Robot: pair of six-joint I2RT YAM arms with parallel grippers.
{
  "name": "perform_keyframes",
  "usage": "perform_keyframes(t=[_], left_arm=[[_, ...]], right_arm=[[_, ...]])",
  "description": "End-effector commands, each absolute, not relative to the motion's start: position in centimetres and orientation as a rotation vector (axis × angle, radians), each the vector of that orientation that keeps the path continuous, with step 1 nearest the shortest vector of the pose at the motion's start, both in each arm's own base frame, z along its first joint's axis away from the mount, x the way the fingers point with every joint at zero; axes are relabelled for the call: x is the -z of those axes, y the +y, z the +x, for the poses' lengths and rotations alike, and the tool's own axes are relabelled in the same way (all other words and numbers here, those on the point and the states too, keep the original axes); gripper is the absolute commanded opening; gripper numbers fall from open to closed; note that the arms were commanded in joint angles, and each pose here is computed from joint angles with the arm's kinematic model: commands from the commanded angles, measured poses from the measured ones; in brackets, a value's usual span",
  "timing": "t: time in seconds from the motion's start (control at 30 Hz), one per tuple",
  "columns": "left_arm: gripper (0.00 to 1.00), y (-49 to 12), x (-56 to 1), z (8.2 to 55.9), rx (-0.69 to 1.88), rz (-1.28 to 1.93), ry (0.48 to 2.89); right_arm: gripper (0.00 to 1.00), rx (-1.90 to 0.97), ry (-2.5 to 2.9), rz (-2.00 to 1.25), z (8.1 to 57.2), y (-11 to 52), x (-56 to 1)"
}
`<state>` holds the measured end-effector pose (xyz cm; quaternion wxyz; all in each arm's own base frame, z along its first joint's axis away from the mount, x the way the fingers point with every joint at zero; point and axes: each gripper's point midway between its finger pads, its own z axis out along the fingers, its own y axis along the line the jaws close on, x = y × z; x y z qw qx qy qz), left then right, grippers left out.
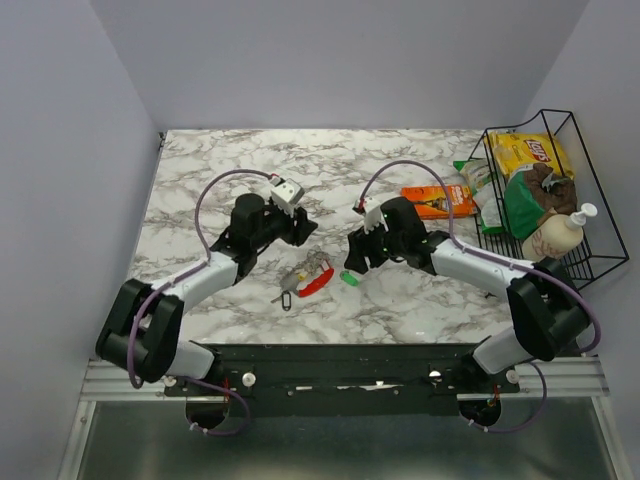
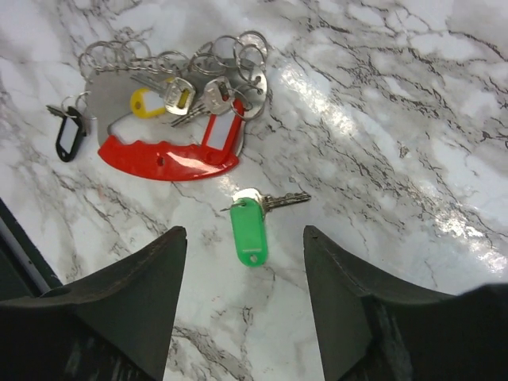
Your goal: Put the keys on the keyring
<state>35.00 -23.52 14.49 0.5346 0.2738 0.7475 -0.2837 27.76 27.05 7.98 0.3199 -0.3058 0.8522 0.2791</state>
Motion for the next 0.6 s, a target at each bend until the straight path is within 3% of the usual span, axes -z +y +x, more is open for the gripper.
perform_keyframes(t=[0.0, 0.07, 0.33, 0.57], left_arm=[[0.62, -20.3, -16.5, 34.3, 0.597, 0.539, 1.815], [0.71, -18.5, -17.6, 33.8, 0.597, 0.466, 1.824], [0.8, -11.9, -21.0, 31.6, 0.498, 0.3, 1.822], [0.88, -7.3, -22.0, 29.7, 0.392, 0.182, 1.833]], right_arm=[[0.71, -0.812, 2.094, -0.872, 28.1, 28.9, -11.8], [0.73, -0.822, 2.062, -0.921, 27.7, 30.1, -12.4], [0.73, -0.857, 2.001, -1.078, 26.4, 36.6, -13.9], [0.68, -0.898, 1.972, -1.175, 25.5, 41.8, -14.3]])
